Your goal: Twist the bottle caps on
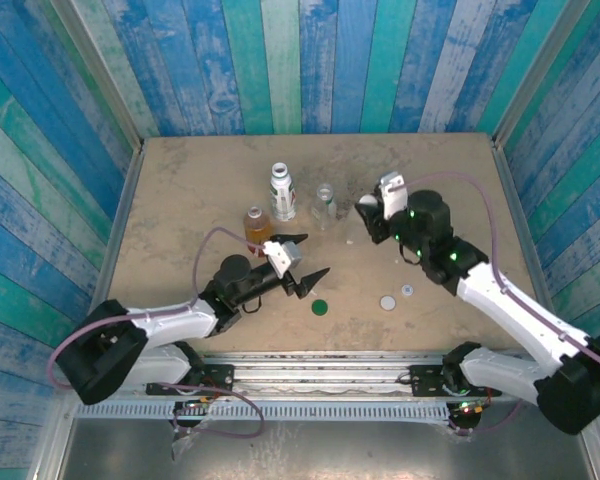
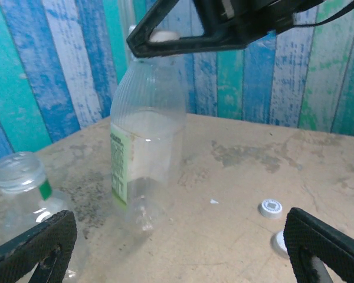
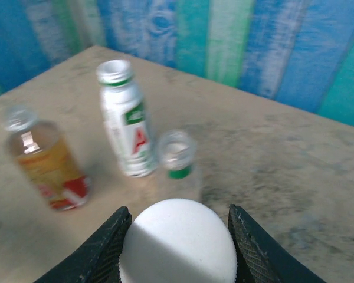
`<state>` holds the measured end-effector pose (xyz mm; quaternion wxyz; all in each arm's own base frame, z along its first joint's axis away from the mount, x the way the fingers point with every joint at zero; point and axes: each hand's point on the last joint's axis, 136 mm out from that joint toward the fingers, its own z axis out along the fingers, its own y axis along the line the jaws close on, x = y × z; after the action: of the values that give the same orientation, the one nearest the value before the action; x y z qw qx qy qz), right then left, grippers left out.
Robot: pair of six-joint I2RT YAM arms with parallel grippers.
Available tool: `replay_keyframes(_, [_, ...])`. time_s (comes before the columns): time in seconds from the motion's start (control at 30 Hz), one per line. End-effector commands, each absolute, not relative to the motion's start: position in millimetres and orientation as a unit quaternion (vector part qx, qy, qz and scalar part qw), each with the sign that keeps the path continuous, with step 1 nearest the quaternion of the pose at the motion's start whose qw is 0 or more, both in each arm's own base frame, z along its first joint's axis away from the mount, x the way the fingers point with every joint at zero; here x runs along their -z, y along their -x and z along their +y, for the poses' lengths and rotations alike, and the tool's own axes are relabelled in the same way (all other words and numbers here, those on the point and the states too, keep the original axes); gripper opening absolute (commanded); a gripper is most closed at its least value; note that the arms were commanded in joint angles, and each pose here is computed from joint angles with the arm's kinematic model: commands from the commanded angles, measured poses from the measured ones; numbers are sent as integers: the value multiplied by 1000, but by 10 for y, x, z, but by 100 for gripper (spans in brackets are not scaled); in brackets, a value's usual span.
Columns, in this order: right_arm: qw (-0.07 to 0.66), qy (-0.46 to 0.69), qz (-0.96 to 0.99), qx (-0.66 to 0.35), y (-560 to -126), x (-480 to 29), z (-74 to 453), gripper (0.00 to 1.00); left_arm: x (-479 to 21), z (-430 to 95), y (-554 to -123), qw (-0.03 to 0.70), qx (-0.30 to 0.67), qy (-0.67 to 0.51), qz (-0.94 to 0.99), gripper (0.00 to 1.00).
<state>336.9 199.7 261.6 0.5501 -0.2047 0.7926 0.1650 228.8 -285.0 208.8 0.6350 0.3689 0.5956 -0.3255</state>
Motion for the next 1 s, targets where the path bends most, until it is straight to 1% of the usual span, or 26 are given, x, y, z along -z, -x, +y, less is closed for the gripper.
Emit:
replay_keyframes(0.0, [562, 170, 797, -141, -3770, -2722, 1874, 32, -2168, -2717, -2341, 645, 310, -335, 612, 94])
replay_keyframes(0.13, [548, 159, 811, -128, -4278, -2621, 1869, 32, -2189, -2656, -2355, 647, 303, -323, 621, 94])
replay_keyframes(0.33, [522, 155, 832, -112, -4872, -2355, 1861, 34, -2170, -2591, -2348, 645, 293, -318, 630, 94])
replay_keyframes(0.47, [502, 157, 844, -108, -5077, -2183, 1875, 34, -2154, -2571, -2349, 644, 288, -317, 634, 94])
replay_keyframes(0.63, [484, 164, 853, -107, -5160, -1981, 1906, 37, -2125, -2574, -2345, 641, 286, -322, 636, 94])
replay_keyframes(0.77, [478, 171, 855, -109, -5175, -1966, 1926, 44, -2111, -2580, -2341, 639, 285, -325, 636, 94])
replay_keyframes(0.9, [487, 183, 847, -110, -5154, -2096, 1942, 63, -2124, -2570, -2340, 641, 285, -323, 635, 94])
replay_keyframes(0.97, [495, 184, 842, -109, -5134, -2195, 1931, 67, -2122, -2571, -2337, 641, 286, -323, 635, 94])
